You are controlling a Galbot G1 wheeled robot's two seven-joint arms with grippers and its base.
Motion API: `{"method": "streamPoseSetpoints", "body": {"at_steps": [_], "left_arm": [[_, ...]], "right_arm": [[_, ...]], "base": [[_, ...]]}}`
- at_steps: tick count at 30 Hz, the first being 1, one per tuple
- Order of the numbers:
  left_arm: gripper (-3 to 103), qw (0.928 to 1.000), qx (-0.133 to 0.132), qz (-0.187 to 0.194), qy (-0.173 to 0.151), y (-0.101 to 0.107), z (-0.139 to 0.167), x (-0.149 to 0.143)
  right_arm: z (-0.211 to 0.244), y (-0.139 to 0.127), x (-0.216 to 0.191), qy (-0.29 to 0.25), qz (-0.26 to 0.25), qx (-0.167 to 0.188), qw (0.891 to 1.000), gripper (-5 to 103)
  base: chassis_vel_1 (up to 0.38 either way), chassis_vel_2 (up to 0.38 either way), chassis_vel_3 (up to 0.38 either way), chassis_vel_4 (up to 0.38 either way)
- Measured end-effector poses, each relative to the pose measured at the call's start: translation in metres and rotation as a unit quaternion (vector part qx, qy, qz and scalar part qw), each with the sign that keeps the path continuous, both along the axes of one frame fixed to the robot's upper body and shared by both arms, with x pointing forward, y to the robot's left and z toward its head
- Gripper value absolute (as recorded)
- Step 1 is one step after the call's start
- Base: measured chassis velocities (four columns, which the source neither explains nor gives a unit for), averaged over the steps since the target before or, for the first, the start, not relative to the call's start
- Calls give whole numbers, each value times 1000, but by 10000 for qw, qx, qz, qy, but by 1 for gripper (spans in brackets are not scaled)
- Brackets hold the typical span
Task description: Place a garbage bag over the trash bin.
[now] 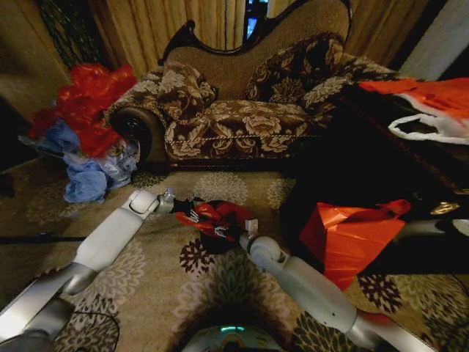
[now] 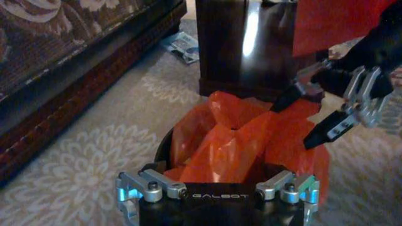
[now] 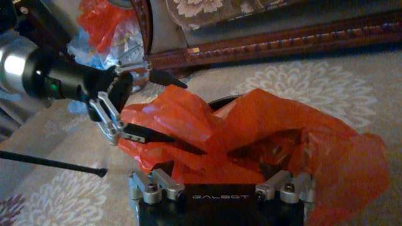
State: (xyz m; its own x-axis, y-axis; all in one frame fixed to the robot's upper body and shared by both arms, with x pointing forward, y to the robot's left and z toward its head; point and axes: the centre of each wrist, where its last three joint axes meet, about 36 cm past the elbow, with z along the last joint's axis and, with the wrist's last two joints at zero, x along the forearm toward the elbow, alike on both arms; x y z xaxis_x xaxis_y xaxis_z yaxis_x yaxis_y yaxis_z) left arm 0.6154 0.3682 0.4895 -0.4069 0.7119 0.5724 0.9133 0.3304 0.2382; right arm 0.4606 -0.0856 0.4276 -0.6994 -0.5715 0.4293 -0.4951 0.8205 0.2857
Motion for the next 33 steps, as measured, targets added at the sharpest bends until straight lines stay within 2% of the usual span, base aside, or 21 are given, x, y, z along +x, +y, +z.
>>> {"method": "streamPoseSetpoints", "body": {"at_steps": [5, 7, 9, 11, 12, 14, 15, 19, 21, 22, 24, 25, 28, 30, 31, 33], "left_arm": [[98, 10000, -31, 68, -54, -3, -4, 9], [91, 9997, -102, 159, -122, -7, -8, 13], [91, 9995, -140, 212, -188, -9, -11, 14], [83, 9990, -203, 289, -278, -15, -15, 16], [83, 9990, -203, 289, -278, -15, -15, 16], [76, 9987, -241, 325, -305, -20, -18, 15], [76, 9987, -241, 325, -305, -20, -18, 15], [64, 9981, -364, 391, -318, -24, -20, 15], [55, 9974, -444, 457, -338, -24, -21, 14], [55, 9974, -444, 457, -338, -24, -21, 14], [48, 9964, -537, 549, -362, -24, -24, 12], [48, 9964, -537, 549, -362, -24, -24, 12], [35, 9942, -714, 707, -378, -28, -32, 5], [35, 9938, -741, 744, -374, -28, -33, 4], [35, 9928, -796, 817, -378, -30, -35, 1], [24, 9903, -914, 971, -395, -32, -37, -2]], "right_arm": [[1, -3, 0, -40, 53, 8, 10000, 89], [1, -3, 1, -71, 89, 9, 9999, 88], [1, -4, 1, -82, 99, 6, 9999, 87], [0, -4, 2, -87, 143, -15, 9999, 82], [0, -4, 2, -87, 143, -15, 9999, 82], [-3, -3, 5, -105, 201, -73, 9997, 80], [-3, -3, 5, -105, 201, -73, 9997, 80], [-7, 1, 14, -154, 221, -126, 9996, 75], [-12, 2, 20, -185, 178, -172, 9995, 66], [-12, 2, 20, -185, 178, -172, 9995, 66], [-16, 2, 23, -183, 186, -190, 9995, 56], [-16, 2, 23, -183, 186, -190, 9995, 56], [-17, 1, 19, -203, 216, -194, 9994, 39], [-17, 0, 18, -207, 228, -193, 9993, 39], [-17, 0, 16, -218, 247, -186, 9993, 33], [-16, -1, 13, -240, 255, -161, 9993, 23]], "base": [[0, 0, 0, 0], [0, 0, 0, 0], [0, 0, 0, 0], [0, 0, 0, 0], [0, 0, 0, 0], [0, 0, 0, 0], [0, 0, 0, 0], [0, 0, 0, 0], [0, 0, 0, 0], [0, 0, 0, 0], [0, 0, 0, 0], [0, 0, 0, 0], [0, 0, 0, 0], [0, 0, 0, 0], [0, 0, 0, 0], [0, 0, 0, 0]]}}
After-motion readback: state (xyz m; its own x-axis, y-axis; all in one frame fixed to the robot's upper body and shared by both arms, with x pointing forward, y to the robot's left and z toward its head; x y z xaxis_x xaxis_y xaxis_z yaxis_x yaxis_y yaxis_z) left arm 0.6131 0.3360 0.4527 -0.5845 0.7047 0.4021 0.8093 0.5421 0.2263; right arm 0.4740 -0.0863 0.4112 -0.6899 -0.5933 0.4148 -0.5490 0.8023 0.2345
